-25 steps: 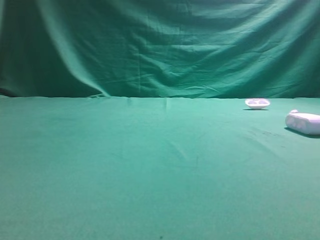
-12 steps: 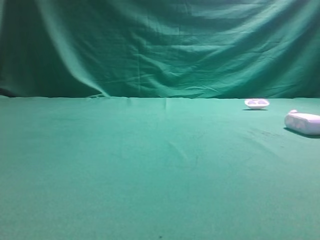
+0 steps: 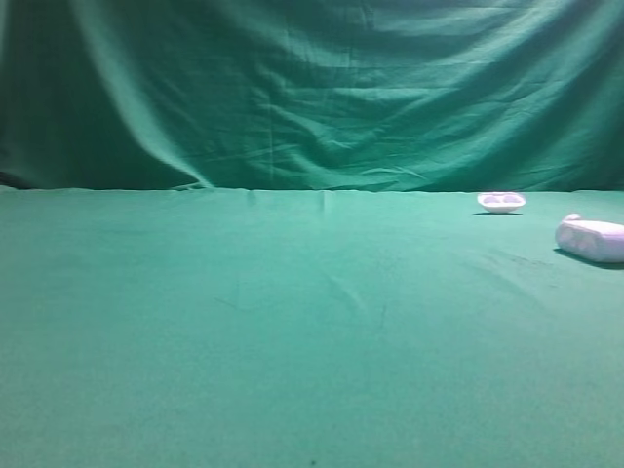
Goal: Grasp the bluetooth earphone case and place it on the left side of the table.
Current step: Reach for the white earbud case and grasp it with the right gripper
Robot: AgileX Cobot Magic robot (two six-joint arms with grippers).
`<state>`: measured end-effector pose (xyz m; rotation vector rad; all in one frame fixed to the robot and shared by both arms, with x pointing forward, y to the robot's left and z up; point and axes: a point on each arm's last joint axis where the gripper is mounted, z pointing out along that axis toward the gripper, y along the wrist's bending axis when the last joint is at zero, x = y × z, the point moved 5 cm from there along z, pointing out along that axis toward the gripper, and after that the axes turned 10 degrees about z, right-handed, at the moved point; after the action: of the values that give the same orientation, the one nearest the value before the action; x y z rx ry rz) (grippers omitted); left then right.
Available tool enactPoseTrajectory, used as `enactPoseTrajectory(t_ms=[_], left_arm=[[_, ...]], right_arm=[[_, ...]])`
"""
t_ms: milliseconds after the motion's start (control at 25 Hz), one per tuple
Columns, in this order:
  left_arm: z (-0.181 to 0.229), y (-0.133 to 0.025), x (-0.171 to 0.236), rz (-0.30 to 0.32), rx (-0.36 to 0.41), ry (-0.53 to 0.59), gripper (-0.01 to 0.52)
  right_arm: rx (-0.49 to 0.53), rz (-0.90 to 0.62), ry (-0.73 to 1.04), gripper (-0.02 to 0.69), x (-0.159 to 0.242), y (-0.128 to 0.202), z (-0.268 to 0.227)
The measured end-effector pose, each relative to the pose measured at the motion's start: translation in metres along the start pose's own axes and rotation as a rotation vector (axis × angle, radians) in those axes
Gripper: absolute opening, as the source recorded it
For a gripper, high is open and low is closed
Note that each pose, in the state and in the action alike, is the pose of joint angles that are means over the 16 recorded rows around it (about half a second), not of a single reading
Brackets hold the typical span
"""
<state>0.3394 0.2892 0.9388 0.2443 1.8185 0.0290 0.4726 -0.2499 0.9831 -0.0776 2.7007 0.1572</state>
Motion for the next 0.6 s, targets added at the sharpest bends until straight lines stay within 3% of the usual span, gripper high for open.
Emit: enactPoseTrajectory(t_ms=[200, 600], left_arm=[[0.000, 0.000, 0.000, 0.000, 0.000, 0.000, 0.000], [0.000, 0.000, 0.000, 0.000, 0.000, 0.000, 0.000]], right_arm=[[0.006, -0.054, 0.064, 0.108, -0.020, 0.011, 0.034], [0.038, -0.099, 0.120, 0.454, -0.050, 0.019, 0.094]])
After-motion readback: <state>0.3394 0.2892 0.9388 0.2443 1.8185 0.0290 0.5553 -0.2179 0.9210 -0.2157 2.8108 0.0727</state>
